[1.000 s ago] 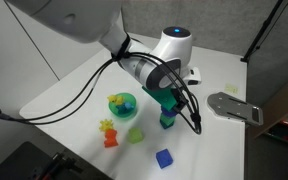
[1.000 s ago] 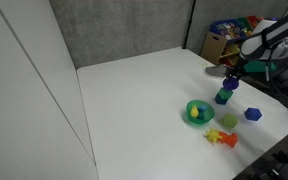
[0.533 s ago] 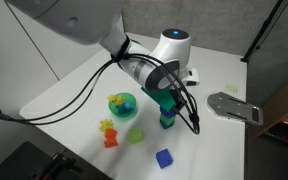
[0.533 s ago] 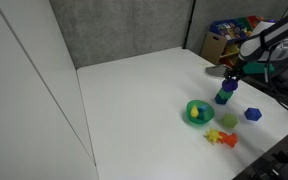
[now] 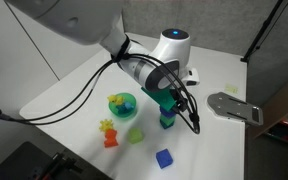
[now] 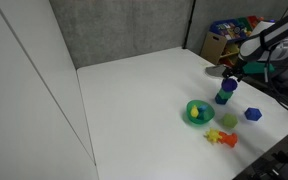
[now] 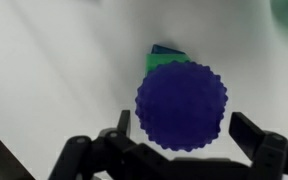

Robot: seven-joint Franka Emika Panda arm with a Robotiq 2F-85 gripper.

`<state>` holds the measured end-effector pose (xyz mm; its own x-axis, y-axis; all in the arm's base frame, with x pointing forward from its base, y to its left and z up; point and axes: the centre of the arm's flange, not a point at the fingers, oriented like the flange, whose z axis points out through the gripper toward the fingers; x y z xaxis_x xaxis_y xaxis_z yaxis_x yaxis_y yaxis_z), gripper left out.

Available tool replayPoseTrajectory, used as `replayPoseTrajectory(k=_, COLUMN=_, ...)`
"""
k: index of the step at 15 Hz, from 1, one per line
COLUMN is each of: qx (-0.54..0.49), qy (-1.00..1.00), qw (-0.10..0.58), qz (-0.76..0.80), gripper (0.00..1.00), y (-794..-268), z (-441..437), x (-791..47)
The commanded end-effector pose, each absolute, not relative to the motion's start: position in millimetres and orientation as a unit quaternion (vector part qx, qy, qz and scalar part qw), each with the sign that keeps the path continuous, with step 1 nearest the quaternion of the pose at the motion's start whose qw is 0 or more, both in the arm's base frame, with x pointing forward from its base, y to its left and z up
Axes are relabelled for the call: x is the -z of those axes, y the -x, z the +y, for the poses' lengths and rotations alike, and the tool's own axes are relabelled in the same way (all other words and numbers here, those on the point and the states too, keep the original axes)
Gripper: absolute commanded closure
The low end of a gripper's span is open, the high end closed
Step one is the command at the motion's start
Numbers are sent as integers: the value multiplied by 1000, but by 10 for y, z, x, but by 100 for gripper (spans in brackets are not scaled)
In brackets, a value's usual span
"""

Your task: Put the dark green bowl on the dark blue block then place the ball on top of them

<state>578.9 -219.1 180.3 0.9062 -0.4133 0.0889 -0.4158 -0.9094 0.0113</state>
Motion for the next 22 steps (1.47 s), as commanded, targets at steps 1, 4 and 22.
replayPoseTrajectory(k=1, qx=-49, qy=-978, qw=8, qz=-203, gripper=0, y=-5809, z=-2208, x=-1877)
replayPoseTrajectory(k=4, qx=-49, qy=-978, qw=6, qz=-201, gripper=0, y=-5802, z=-2193, x=-1900)
replayPoseTrajectory(k=22, qx=-36, qy=-983, qw=-35, qz=-176, gripper=0, y=-5555, z=-1912, x=-2635)
